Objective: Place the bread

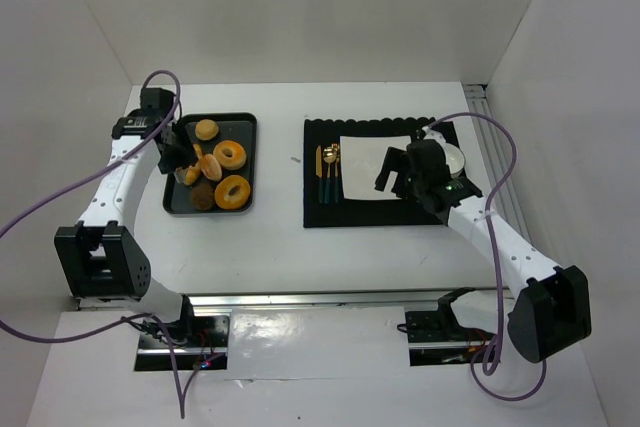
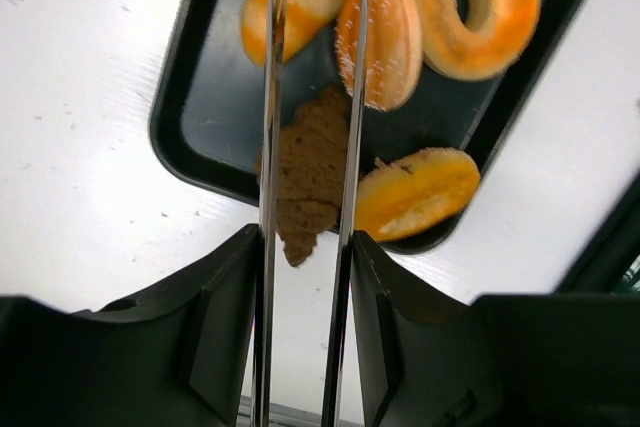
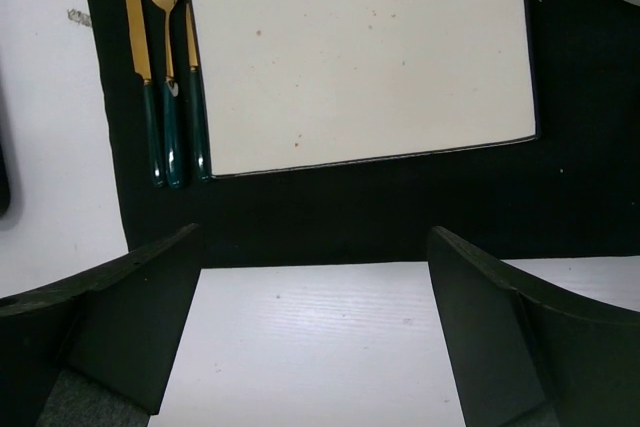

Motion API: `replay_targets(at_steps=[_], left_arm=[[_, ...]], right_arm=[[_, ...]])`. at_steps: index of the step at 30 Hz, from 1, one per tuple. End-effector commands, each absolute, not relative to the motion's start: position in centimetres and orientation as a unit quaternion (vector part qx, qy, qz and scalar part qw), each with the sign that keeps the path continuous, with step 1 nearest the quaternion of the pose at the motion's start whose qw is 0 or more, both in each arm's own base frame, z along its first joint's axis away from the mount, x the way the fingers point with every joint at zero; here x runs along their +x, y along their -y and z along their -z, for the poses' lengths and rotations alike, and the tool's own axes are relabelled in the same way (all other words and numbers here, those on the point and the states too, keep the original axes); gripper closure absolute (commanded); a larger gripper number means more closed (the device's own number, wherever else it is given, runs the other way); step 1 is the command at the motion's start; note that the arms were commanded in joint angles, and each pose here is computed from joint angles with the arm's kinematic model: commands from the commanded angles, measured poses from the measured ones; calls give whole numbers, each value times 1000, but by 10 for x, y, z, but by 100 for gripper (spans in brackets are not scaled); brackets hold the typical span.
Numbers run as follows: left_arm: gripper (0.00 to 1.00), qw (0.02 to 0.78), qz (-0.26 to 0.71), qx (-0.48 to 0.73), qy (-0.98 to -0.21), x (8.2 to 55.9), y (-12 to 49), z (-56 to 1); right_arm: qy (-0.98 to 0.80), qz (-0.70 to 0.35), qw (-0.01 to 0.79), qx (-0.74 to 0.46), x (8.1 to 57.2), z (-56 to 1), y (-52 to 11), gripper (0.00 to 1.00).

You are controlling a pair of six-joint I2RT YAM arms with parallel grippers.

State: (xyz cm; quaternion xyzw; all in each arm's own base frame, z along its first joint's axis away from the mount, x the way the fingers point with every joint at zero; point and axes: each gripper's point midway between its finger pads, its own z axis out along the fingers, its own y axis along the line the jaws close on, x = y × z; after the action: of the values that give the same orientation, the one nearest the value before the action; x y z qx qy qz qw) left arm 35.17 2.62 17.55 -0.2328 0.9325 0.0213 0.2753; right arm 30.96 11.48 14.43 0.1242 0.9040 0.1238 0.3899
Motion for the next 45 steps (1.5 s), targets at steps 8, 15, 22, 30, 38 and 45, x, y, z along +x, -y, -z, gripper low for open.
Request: replay_targets(at_steps=[8,15,22,30,38,45], left_arm=[[43,306,24,-236,-922,346,-18,-197],[40,284,73,-240,-925,340,-4,-178],[36,274,86,-241,-927,335,-1,-164],[41,279,130,-243,-920,336,9,-171],[39,279,138,-239,-920,331,10,-174],[41,270,132,-242,-922,333,8,-163]], right_arm=[[-888,-139,426,107,320,-174,-123,1],[-887,-130,425,123,318,-171,-118,1],[-885,-132,429,123,318,-174,-118,1],[-888,-137,422,119,317,-171,-121,1],[-888,-143,419,121,316,-169,-123,1],[-890,-137,418,123,315,-167,-120,1]])
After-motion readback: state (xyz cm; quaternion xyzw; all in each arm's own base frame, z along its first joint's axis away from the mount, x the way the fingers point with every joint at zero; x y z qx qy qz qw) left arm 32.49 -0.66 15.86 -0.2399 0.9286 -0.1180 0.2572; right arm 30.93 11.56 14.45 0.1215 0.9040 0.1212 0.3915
